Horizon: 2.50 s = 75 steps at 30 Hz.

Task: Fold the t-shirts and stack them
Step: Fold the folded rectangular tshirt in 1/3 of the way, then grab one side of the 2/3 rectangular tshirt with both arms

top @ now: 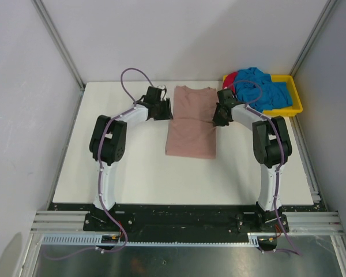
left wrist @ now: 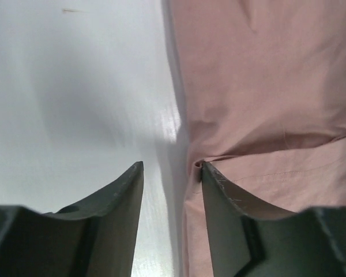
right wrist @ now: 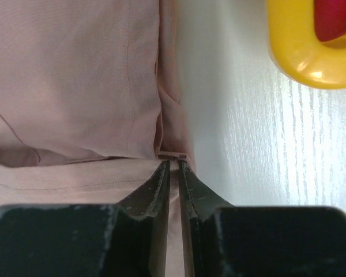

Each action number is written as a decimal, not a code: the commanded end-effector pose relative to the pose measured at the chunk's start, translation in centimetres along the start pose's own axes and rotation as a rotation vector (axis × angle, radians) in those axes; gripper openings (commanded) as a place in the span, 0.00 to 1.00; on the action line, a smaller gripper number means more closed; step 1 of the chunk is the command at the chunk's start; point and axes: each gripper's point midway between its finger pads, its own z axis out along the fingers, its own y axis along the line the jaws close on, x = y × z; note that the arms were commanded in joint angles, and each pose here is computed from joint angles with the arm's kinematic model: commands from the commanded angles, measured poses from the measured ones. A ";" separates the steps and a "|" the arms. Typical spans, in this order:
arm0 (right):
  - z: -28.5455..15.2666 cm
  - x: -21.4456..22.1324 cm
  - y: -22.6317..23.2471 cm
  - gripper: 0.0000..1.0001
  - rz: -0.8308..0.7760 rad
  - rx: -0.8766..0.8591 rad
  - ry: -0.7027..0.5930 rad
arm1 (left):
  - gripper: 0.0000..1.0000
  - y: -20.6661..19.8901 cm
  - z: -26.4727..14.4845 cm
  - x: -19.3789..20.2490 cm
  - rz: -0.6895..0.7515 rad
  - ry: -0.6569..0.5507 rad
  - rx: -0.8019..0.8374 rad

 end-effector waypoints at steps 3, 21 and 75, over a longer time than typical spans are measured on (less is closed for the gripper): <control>-5.7 -4.5 1.9 0.24 -0.017 -0.050 -0.112 | 0.52 -0.9 -5.7 -4.6 -0.015 -0.134 0.038; -12.0 9.4 -1.7 0.32 0.067 -0.141 0.070 | 0.45 -1.6 -12.7 10.5 -0.233 0.116 0.102; -8.5 16.2 -2.2 0.31 0.060 -0.080 0.183 | 0.43 -3.0 -10.1 14.7 -0.250 0.196 0.050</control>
